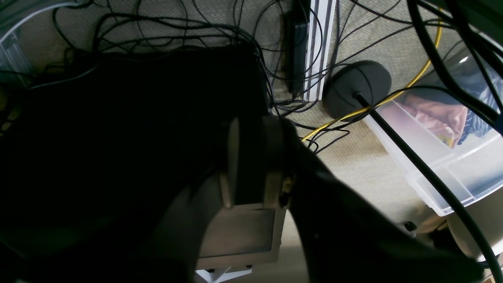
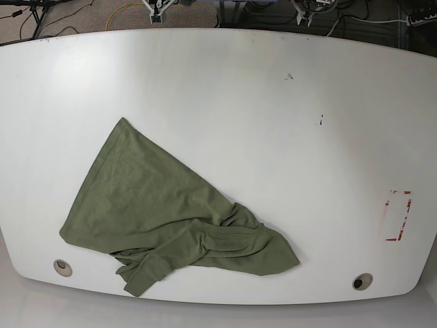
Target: Layout the t-shirt on the table in an organized manner, then fold the t-shirt properly
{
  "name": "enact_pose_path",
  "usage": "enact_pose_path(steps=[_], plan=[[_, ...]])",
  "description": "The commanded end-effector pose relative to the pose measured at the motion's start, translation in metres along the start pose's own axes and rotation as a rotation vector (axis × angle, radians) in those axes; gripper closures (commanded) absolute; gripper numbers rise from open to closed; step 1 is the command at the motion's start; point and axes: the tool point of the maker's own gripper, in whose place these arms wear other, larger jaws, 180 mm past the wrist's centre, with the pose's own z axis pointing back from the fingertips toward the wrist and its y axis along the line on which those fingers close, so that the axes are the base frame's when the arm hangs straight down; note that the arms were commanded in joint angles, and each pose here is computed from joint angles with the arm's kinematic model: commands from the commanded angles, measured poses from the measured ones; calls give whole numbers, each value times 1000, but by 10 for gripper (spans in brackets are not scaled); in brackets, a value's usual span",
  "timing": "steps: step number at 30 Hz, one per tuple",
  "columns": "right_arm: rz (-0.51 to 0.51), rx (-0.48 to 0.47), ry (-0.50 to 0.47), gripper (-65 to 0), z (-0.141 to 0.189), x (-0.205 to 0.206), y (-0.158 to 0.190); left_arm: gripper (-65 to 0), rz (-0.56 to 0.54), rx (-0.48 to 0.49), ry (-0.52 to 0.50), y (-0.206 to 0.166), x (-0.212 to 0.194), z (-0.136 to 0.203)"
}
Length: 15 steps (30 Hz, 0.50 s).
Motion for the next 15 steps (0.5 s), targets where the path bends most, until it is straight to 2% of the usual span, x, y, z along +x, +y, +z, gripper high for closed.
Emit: enact_pose_path(steps=[1, 15], plan=[[4, -10, -16, -110, 0, 3, -4, -91, -11, 8, 18, 3, -7, 0], [7, -9, -26, -110, 0, 6, -3, -87, -10, 7, 21, 3, -8, 0]])
